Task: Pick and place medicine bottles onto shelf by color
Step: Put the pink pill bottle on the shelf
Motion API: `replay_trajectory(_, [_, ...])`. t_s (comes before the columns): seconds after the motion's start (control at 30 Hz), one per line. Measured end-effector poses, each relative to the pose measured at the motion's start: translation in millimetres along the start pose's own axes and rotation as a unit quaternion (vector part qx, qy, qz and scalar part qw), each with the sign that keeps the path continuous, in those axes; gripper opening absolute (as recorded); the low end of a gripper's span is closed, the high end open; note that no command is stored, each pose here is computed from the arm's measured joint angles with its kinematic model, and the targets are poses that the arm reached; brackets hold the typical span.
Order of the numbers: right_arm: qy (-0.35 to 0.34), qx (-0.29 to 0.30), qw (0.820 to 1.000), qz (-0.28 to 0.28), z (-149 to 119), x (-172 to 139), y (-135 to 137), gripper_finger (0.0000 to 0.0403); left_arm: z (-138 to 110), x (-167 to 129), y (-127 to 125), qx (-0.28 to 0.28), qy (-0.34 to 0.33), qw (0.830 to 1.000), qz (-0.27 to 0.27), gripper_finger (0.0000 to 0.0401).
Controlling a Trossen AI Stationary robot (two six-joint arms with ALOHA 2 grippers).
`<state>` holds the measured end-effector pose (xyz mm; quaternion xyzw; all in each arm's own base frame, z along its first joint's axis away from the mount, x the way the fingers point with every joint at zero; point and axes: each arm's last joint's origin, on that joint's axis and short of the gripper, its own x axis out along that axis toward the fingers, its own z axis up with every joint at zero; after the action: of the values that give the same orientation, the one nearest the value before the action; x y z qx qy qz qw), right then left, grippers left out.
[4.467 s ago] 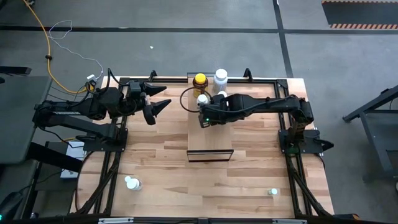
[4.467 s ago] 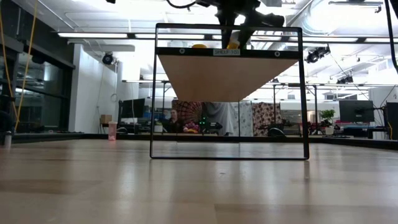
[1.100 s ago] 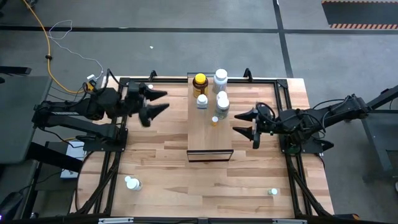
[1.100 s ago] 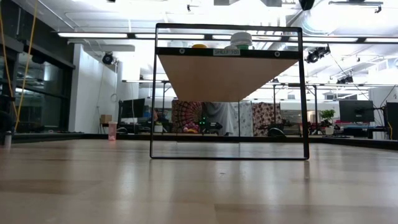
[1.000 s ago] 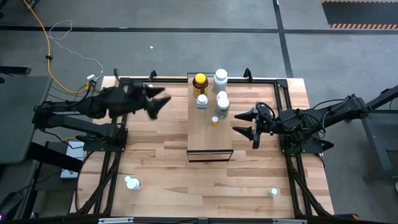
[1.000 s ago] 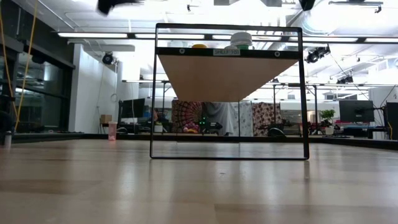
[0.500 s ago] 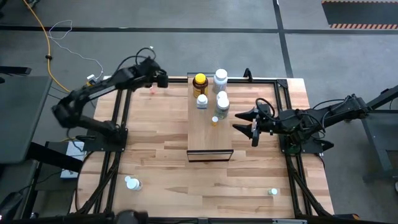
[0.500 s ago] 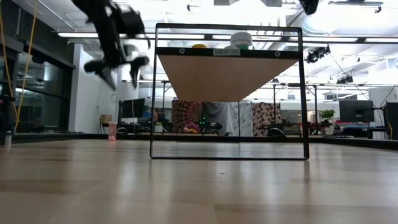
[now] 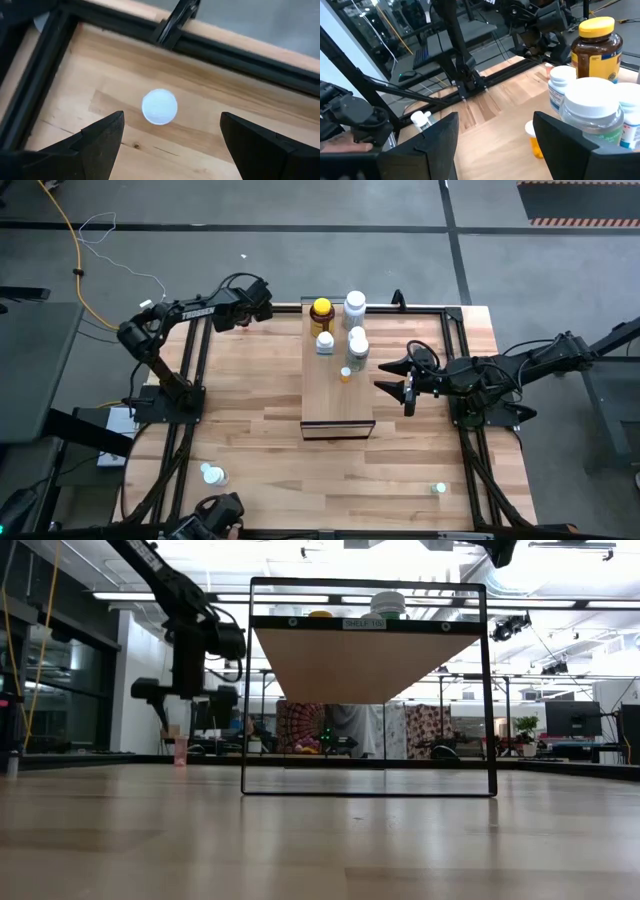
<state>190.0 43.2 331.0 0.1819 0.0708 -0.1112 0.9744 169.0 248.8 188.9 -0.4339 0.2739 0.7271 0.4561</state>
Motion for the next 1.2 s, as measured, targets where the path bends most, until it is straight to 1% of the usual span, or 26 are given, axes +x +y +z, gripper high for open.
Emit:
replay_trajectory(0.4, [0.009,-0.004,1.000,-0.004,-1.9,0.1,-0.9,0.0248,-9.1,28.7,-7.2,-0.035,-0.003,0.998,0.048,0.0317])
replay_trajectory(0.6, [0.009,-0.003,1.000,-0.004,-1.9,0.1,-0.9,0.0247,-6.3,40.4,-12.2,-0.039,-0.011,0.999,0.037,0.0282])
replay_trajectory(0.77, [0.009,0.020,1.000,-0.005,-2.1,0.1,-1.0,0.0247,-2.8,41.6,-12.6,-0.030,-0.025,0.999,0.035,0.0252])
replay_trajectory(0.9, [0.015,0.017,1.000,-0.008,-3.2,0.0,-1.6,0.0247,-1.9,42.3,-11.6,-0.017,-0.019,0.999,0.035,0.0236])
replay_trajectory(1.2, [0.020,0.014,1.000,-0.011,-4.2,-0.1,-2.1,0.0247,-2.8,42.2,-11.5,-0.007,-0.010,0.999,0.033,0.0194])
